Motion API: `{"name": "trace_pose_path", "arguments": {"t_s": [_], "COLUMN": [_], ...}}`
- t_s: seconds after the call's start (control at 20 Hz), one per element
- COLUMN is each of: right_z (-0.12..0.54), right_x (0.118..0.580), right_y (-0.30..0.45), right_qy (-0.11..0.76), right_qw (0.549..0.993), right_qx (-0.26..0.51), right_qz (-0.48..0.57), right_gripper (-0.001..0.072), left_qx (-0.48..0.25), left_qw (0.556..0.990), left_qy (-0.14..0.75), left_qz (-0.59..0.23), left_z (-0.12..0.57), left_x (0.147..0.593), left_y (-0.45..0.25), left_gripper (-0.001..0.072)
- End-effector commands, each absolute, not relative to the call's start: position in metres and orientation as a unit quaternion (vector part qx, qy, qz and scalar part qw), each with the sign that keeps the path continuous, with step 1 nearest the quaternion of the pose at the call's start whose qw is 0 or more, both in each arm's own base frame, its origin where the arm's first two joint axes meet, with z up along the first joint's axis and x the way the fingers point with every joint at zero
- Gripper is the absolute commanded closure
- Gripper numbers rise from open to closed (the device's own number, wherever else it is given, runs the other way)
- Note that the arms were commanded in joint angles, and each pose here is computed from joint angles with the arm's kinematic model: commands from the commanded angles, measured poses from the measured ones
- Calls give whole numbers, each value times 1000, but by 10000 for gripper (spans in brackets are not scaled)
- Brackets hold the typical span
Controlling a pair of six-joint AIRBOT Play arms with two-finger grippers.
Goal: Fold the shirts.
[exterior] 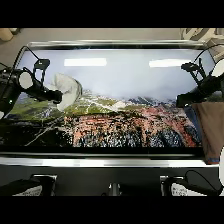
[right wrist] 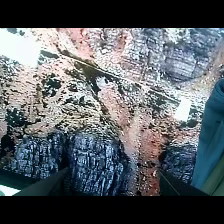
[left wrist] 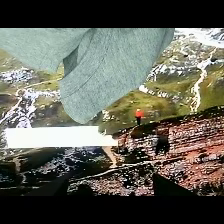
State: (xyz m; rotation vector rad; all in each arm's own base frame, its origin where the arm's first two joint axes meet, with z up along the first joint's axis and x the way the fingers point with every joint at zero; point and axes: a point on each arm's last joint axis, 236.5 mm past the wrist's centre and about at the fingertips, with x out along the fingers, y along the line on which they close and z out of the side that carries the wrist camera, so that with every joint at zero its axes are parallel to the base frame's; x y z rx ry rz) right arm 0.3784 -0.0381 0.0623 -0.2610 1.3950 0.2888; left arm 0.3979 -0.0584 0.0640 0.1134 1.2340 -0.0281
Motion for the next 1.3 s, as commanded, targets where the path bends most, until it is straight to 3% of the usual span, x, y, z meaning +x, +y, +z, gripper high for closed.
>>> {"name": "trace_pose_path", "arguments": {"t_s": [0.0,0.75,0.9,1.0,1.25], "right_z": [63,63,67,72,78], "right_x": [378,379,402,419,435], "right_y": [-38,-38,-41,-44,-47], "right_qy": [638,637,602,573,544], "right_qw": [749,751,782,804,824], "right_qx": [-120,-118,-116,-122,-130], "right_qz": [133,131,109,100,90], "right_gripper": [155,155,155,155,155], "left_qx": [53,53,42,27,8], "left_qw": [814,814,817,843,857], "left_qy": [578,578,574,537,513], "left_qz": [-13,-13,-8,-14,-33], "left_z": [64,64,64,68,53], "left_x": [398,398,400,423,451], "left_y": [-58,-58,-60,-68,-85], "left_gripper": [77,77,77,76,76]}}
